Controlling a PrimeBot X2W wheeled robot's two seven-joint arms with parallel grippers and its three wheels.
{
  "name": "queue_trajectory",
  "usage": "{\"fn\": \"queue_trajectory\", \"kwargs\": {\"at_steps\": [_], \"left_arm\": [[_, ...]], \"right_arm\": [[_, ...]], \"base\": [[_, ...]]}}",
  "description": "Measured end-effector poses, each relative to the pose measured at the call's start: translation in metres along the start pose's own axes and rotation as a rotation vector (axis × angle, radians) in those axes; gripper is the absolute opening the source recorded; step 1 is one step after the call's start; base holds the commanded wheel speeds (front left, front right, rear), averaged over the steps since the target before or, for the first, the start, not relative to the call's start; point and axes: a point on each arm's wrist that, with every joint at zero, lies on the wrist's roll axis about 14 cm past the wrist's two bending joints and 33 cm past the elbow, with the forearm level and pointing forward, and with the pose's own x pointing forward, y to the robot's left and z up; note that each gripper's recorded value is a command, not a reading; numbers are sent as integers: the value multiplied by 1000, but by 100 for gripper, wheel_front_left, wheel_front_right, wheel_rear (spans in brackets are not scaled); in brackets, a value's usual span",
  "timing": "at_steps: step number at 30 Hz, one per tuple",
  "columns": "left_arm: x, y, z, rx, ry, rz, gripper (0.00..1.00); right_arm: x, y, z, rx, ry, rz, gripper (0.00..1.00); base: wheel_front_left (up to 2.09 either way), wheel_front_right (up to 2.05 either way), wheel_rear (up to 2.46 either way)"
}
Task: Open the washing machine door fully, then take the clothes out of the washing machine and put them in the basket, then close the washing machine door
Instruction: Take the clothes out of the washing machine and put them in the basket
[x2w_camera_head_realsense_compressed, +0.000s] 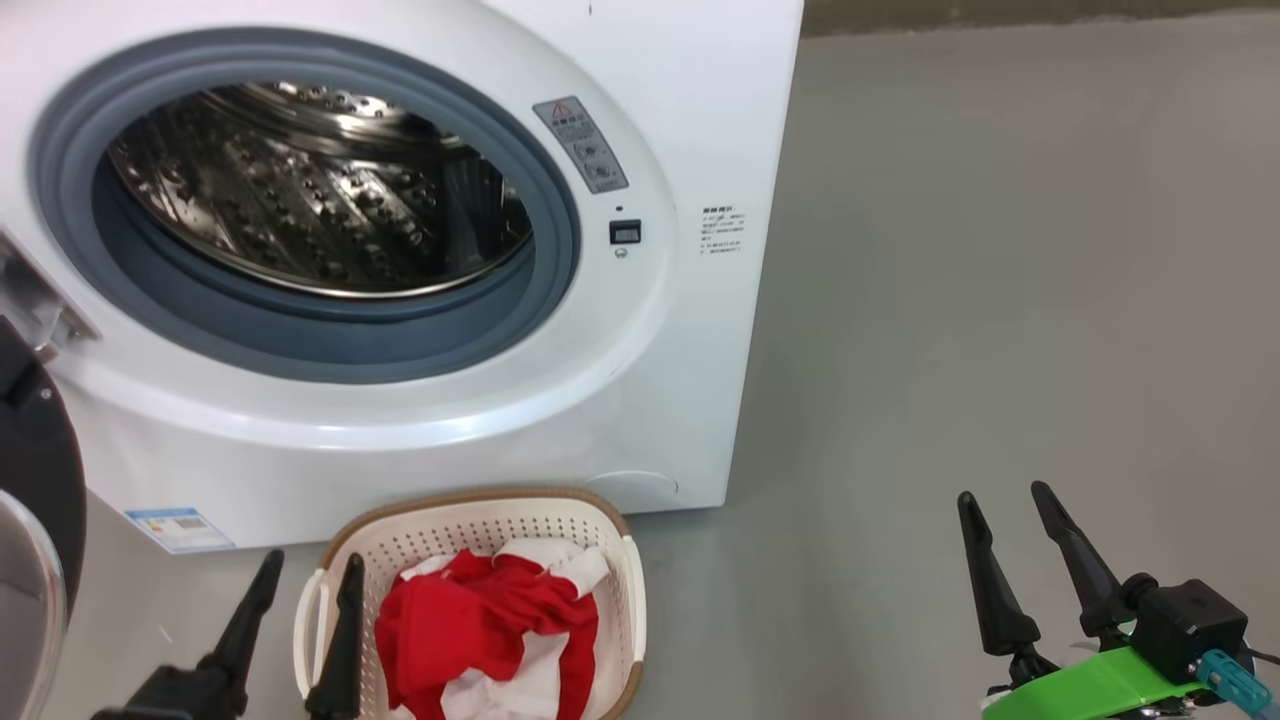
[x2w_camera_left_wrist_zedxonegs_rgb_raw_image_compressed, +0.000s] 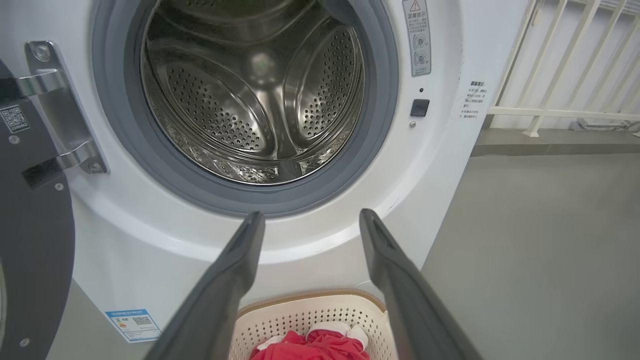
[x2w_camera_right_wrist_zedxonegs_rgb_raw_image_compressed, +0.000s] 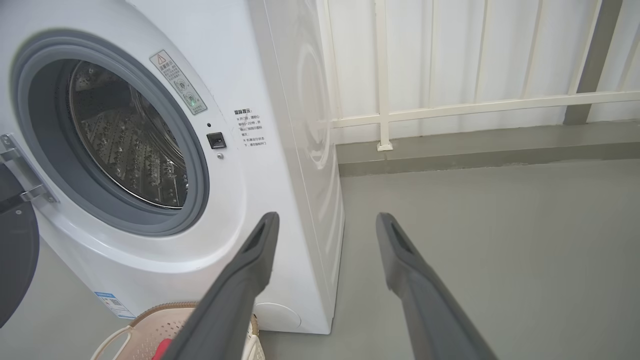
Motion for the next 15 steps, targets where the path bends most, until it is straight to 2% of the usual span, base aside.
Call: {"fn": "queue_trajectory", "kwargs": {"at_steps": [15], "left_arm": [[-35,8,12,28,-37,40,100]], "right_arm": [[-20,-9,6,-7,-16,-25,100]], "base": [[0,0,0]]}}
